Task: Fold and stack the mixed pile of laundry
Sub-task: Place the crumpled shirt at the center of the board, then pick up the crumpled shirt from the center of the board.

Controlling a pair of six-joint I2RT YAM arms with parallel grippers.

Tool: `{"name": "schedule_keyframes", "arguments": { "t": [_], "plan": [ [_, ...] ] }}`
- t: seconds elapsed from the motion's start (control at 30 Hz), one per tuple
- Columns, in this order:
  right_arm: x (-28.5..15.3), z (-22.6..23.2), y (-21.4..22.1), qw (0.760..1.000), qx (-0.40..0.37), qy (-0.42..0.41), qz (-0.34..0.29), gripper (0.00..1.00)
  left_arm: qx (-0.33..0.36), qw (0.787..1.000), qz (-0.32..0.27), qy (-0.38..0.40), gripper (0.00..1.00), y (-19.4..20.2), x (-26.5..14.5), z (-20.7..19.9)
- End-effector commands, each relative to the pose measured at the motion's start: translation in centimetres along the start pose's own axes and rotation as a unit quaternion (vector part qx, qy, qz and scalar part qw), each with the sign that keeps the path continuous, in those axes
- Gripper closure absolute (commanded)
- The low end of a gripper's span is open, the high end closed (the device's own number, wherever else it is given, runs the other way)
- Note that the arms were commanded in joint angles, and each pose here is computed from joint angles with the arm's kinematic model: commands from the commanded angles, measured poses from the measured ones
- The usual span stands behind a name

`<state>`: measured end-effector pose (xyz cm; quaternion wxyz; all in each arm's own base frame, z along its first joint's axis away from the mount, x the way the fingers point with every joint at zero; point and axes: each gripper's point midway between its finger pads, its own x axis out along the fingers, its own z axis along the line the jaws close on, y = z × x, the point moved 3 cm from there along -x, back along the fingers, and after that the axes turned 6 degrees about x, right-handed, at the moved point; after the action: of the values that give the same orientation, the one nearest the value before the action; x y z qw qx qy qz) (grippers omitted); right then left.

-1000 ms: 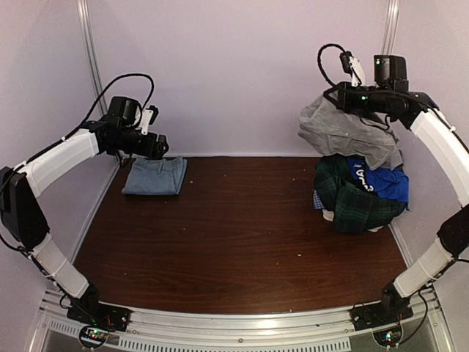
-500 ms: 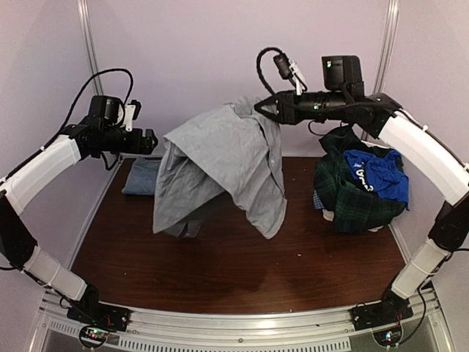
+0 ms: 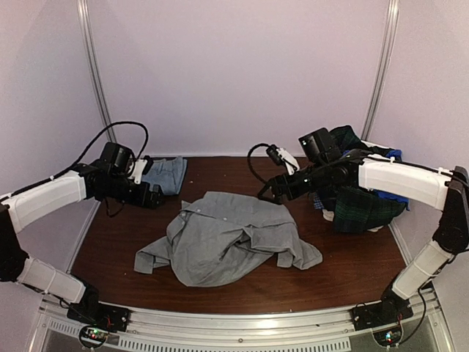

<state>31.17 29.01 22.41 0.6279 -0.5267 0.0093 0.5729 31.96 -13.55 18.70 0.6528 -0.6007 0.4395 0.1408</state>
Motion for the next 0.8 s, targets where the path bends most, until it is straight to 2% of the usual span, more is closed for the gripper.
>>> {"name": "schedule_keyframes", "arguments": {
  "t": [0.0,0.13,0.23,0.37,0.47,0.53,0.6,0.63,0.67,0.77],
  "plan": [
    [2.9,4.3,3.7,0.995,-0.067,-0.049,0.052,0.16,-0.042,0.997,0.044,0.052,0.08,4.3,1.3,-2.6],
    [5.3,6.4,6.4,0.99,-0.086,-0.071,0.09,0.16,-0.069,0.993,0.09,0.041,0.08,8.6,1.7,-3.2],
    [7.0,6.2,8.5,0.987,-0.089,-0.072,0.117,0.16,-0.097,0.987,0.122,0.038,0.08,11.4,2.1,-3.4],
    [8.9,3.8,11.6,0.984,-0.07,-0.04,0.159,0.2,-0.116,0.979,0.163,0.027,0.08,14.6,3.1,-3.5],
    [9.2,0.6,13.0,0.984,-0.04,0.005,0.173,0.24,-0.122,0.975,0.181,0.032,0.14,15.6,3.7,-3.9],
    [8.5,-1.6,12.8,0.986,-0.018,0.033,0.164,0.26,-0.13,0.974,0.179,0.049,0.27,15.7,4.0,-4.4],
    [7.8,-3.1,12.1,0.987,-0.007,0.055,0.151,0.26,-0.125,0.976,0.162,0.073,0.53,14.7,4.0,-5.0],
    [7.3,-3.6,11.4,0.988,-0.005,0.064,0.143,0.27,-0.121,0.978,0.147,0.082,0.63,13.7,3.7,-5.3],
    [7.0,-3.6,10.7,0.988,-0.009,0.068,0.136,0.27,-0.113,0.982,0.117,0.091,0.71,12.0,3.0,-5.5],
    [5.8,-2.2,7.2,0.993,-0.036,0.059,0.096,0.24,-0.079,0.99,0.016,0.112,0.88,6.0,-0.2,-6.3]
  ]
}}
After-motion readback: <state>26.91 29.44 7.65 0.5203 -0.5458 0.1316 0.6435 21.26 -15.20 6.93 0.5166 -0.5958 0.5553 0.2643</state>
